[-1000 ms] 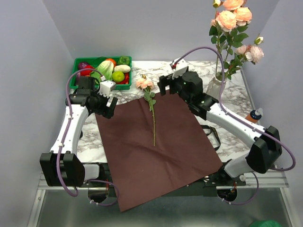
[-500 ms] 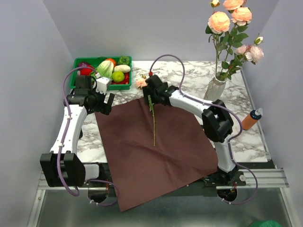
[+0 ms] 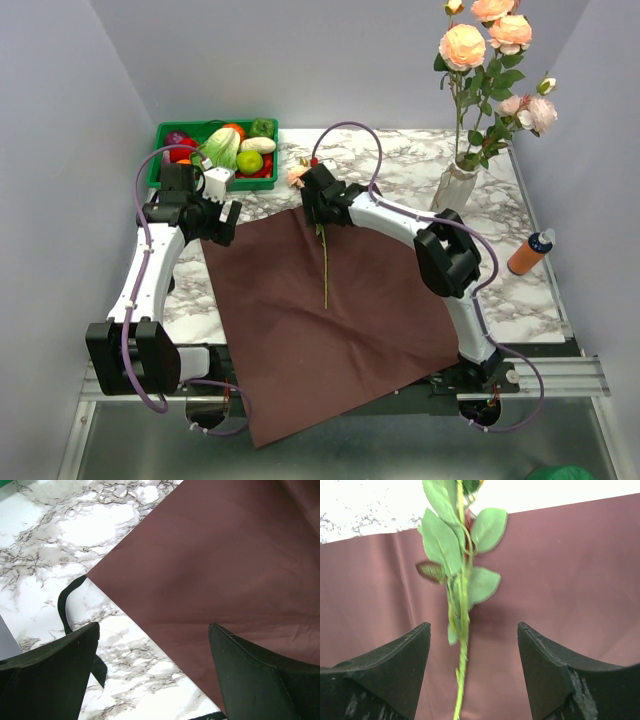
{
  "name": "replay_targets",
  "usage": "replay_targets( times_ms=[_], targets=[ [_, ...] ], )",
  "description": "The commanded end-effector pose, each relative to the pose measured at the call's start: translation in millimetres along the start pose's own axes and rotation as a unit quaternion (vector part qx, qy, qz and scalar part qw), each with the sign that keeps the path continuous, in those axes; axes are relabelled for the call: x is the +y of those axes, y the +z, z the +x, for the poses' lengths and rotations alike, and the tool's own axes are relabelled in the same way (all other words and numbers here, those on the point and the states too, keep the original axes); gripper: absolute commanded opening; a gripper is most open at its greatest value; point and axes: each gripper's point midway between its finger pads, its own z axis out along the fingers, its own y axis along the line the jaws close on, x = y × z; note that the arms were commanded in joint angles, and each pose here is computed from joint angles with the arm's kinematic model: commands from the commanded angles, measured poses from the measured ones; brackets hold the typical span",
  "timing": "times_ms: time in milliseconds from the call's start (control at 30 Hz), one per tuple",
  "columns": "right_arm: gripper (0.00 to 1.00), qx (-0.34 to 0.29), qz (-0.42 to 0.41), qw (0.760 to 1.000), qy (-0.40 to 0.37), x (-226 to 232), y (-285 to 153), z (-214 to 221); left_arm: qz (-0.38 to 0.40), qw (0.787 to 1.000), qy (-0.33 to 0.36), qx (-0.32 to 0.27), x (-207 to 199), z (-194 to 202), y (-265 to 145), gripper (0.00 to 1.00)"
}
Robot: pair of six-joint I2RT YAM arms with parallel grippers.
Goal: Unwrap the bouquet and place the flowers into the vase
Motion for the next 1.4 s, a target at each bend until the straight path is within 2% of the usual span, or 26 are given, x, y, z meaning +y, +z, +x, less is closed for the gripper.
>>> replay_targets(
  times_ms=[0, 300, 400, 433, 533, 700, 733, 800, 833, 900, 1033, 1100, 1133, 1200, 1267, 1300, 1367],
  targets=[
    [0.77, 0.034, 0.021, 0.999, -0.017, -1.4, 21.6, 17.9, -0.018, 1.000, 0.011, 0.001, 8.4, 3.2, -2.0, 0.99],
    [0.74, 0.061, 0.010, 0.998, -0.020, 6.4, 37.2, 35.4, -0.021, 1.000, 0.016, 0.002, 11.2, 3.7, -3.4, 0.99],
    [0.62, 0.063, 0.009, 0.998, -0.021, 7.1, 39.6, 36.9, -0.022, 1.000, 0.017, 0.005, 11.5, 5.2, -2.6, 0.99],
    [0.53, 0.062, 0.011, 0.998, -0.021, 6.4, 40.6, 35.8, -0.022, 1.000, 0.017, 0.006, 11.1, 6.5, -1.7, 0.99],
    [0.38, 0.060, 0.008, 0.998, -0.022, 8.8, 41.3, 33.7, -0.027, 0.999, 0.019, 0.010, 13.4, 8.1, -1.4, 0.99],
    [0.34, 0.061, 0.007, 0.998, -0.024, 9.6, 43.0, 32.2, -0.032, 0.999, 0.022, 0.013, 14.6, 9.6, -3.5, 0.99],
    [0.26, 0.060, 0.007, 0.998, -0.024, 9.8, 42.7, 31.2, -0.033, 0.999, 0.022, 0.011, 15.2, 8.6, -5.0, 0.99],
    [0.17, 0.059, 0.009, 0.998, -0.027, 8.7, 40.4, 28.6, -0.032, 0.999, 0.023, 0.012, 14.5, 9.2, -6.3, 0.99],
    [0.07, 0.050, 0.008, 0.998, -0.025, 8.5, 33.9, 21.0, -0.031, 0.999, 0.024, 0.010, 13.7, 7.9, -7.1, 0.99],
    [0.01, 0.033, 0.017, 0.999, -0.025, 3.8, 22.7, 9.7, -0.030, 0.999, 0.024, 0.014, 13.3, 9.5, -8.6, 0.99],
    [0.01, -0.049, 0.008, 0.998, -0.024, -3.3, -23.4, -42.5, -0.016, 0.999, 0.025, 0.030, 9.4, 16.3, -5.7, 0.99],
    [0.01, -0.119, -0.012, 0.993, -0.021, -4.7, -68.6, -87.1, -0.012, 0.999, 0.018, 0.045, 7.9, 21.3, -3.2, 0.99],
    [0.01, -0.133, -0.018, 0.991, -0.026, -7.4, -81.0, -90.5, -0.009, 0.999, 0.016, 0.046, 7.2, 22.1, -3.0, 0.99],
    [0.01, -0.219, -0.051, 0.974, -0.025, -10.7, -140.0, -134.7, -0.007, 0.999, 0.013, 0.038, 5.1, 20.5, -6.1, 0.99],
    [0.01, -0.251, -0.073, 0.964, -0.043, -14.1, -161.9, -135.5, -0.005, 0.999, 0.010, 0.030, 3.0, 18.5, -9.0, 0.99],
    [0.01, -0.319, -0.089, 0.942, -0.049, -20.3, -208.9, -160.4, -0.006, 1.000, 0.012, 0.027, 2.5, 17.9, -12.2, 0.99],
    [0.01, -0.350, -0.099, 0.929, -0.071, -28.8, -229.3, -154.2, -0.007, 1.000, 0.011, 0.026, 1.9, 17.9, -14.3, 0.99]
  ],
)
